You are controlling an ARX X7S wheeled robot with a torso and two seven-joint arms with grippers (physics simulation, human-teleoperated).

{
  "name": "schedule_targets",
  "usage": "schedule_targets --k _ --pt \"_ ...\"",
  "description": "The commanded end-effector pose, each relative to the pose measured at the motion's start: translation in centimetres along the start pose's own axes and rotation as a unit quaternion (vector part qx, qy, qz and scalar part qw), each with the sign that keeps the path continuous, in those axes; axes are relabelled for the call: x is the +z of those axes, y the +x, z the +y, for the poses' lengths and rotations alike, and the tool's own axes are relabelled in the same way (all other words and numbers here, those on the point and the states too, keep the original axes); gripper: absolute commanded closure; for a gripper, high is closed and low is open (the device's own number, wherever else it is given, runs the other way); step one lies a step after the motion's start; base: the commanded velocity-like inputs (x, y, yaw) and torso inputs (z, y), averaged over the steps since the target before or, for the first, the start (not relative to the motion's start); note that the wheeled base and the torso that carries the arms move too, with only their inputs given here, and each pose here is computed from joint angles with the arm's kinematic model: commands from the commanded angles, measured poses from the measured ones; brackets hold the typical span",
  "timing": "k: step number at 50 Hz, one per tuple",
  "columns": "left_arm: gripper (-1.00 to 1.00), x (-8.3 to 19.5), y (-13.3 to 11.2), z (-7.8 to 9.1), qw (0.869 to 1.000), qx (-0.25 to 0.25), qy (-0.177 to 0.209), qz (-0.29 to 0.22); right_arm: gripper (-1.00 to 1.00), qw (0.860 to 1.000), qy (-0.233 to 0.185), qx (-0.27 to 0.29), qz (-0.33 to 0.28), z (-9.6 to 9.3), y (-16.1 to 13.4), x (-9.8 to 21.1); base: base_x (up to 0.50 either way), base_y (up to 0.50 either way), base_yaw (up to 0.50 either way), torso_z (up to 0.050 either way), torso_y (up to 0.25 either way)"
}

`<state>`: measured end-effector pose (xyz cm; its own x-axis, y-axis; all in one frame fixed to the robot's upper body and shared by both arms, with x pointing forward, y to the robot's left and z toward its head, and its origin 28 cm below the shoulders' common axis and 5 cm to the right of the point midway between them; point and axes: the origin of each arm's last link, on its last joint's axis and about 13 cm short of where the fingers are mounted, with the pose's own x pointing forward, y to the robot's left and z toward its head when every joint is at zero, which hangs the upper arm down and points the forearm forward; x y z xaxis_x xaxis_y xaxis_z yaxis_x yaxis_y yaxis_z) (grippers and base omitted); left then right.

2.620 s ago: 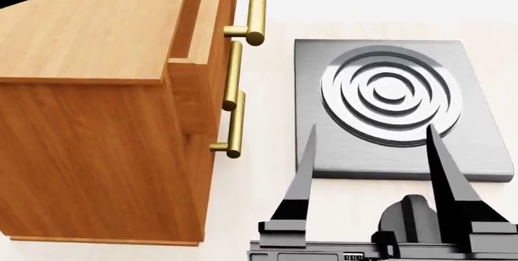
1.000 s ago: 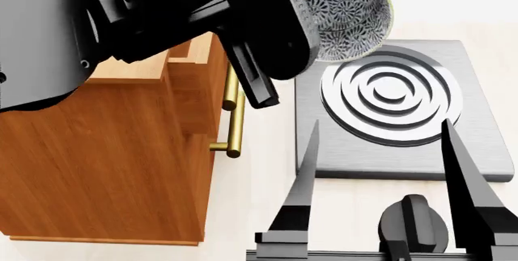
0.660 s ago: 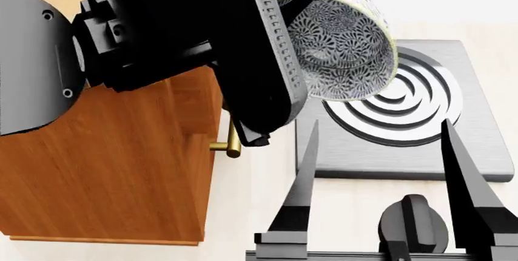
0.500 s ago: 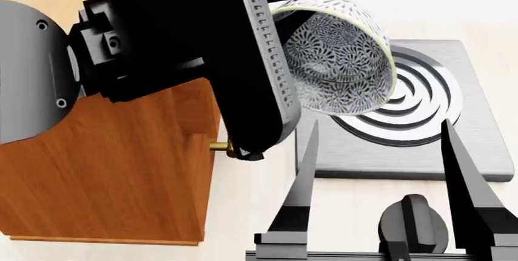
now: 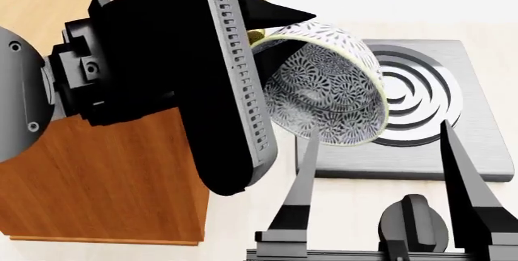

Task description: Pick the akita bowl on the wooden cabinet and place it on the plate.

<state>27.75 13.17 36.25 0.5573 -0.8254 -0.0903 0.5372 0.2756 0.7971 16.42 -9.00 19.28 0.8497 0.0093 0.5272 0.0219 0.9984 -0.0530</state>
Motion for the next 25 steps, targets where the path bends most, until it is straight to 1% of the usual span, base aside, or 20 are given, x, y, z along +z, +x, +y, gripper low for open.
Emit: schedule_targets --k 1,9,24,25 --pt "1.0 0.27 -0.61 -0.48 1.0 -0.002 0.006 -0.01 -1.0 1.0 -0.004 -0.004 0.004 -0.03 0.04 -0.07 0.0 0.0 0.0 0.0 0.0" --pt "1.0 0.11 -0.88 -0.81 1.0 -0.007 0.003 -0.009 -1.0 1.0 -0.006 -0.002 0.008 0.04 0.07 -0.14 0.0 0.0 0.0 0.0 0.0" --pt "1.0 0.2 -1.28 -0.9 1.0 -0.005 0.003 -0.013 -1.0 1.0 -0.011 -0.011 0.023 -0.01 0.16 -0.39 0.0 0.0 0.0 0.001 0.001" --pt "1.0 0.18 -1.29 -0.89 1.0 -0.005 0.002 -0.013 1.0 1.0 -0.013 -0.014 0.024 -0.03 0.17 -0.43 0.0 0.0 0.0 0.0 0.0"
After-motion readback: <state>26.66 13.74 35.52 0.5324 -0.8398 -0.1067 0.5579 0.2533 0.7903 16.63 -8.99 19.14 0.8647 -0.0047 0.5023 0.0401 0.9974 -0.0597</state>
